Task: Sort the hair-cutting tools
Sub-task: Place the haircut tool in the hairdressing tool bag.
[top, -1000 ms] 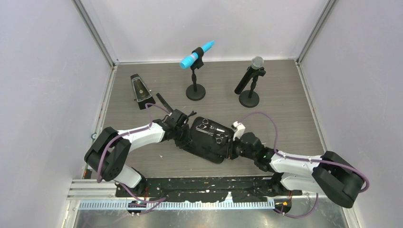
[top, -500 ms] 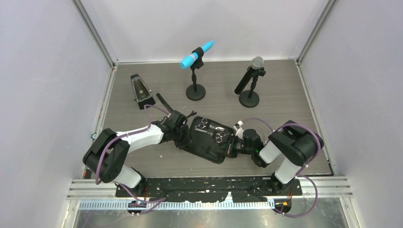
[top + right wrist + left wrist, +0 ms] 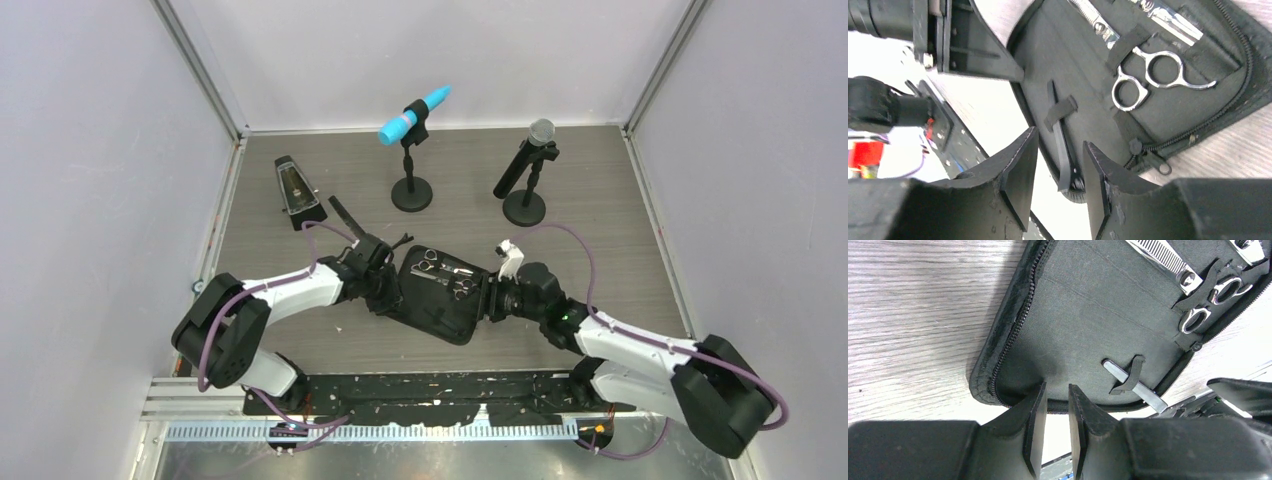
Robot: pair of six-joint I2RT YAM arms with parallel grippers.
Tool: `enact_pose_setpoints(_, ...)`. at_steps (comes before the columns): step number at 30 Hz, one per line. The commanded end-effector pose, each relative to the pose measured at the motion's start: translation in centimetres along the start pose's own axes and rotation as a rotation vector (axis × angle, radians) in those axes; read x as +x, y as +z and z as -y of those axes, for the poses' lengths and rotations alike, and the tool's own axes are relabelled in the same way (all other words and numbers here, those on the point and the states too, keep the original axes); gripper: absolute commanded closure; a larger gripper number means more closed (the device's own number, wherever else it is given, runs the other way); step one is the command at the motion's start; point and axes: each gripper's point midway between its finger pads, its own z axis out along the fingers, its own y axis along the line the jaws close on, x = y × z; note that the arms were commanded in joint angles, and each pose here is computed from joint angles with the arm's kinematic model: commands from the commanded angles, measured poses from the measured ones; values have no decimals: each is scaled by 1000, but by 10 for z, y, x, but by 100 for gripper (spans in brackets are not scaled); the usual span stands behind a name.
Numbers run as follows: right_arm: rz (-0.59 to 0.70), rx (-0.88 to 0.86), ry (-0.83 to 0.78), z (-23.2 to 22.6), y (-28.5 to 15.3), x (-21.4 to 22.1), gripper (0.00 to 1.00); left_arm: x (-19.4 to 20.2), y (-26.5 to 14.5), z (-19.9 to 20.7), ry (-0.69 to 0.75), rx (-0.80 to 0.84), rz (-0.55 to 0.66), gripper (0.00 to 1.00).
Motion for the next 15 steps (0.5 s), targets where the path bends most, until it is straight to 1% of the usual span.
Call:
enact_pose_setpoints(1, -72, 192, -233, 28, -16, 20, 53, 2, -2, -21, 17, -97, 7, 75)
enact_pose_setpoints(2, -49, 201, -272, 22, -16, 17, 52, 1, -2, -21, 18, -99, 9, 75)
enact_pose_setpoints(3, -74, 219, -296, 24, -20, 22, 52, 1, -2, -21, 18, -101, 12, 75)
enact_pose_setpoints(4, -48, 245, -328, 21, -20, 17, 53, 1, -3, -22, 18, -104, 14, 75)
enact_pose_setpoints(5, -63, 251, -352, 19, -22, 22, 53, 0, -3, -22, 19, -104, 15, 75)
enact_pose_setpoints(6, -51, 265, -364, 18, -22, 18, 53, 0, -4, -22, 21, -106, 17, 75)
enact_pose_setpoints(13, -129, 249, -456, 4, -10, 35, 56, -2, -4, -22, 27, -115, 19, 75)
enact_pose_setpoints(15, -127, 247, -474, -1, -7, 33, 57, -2, -4, -22, 27, -117, 21, 75)
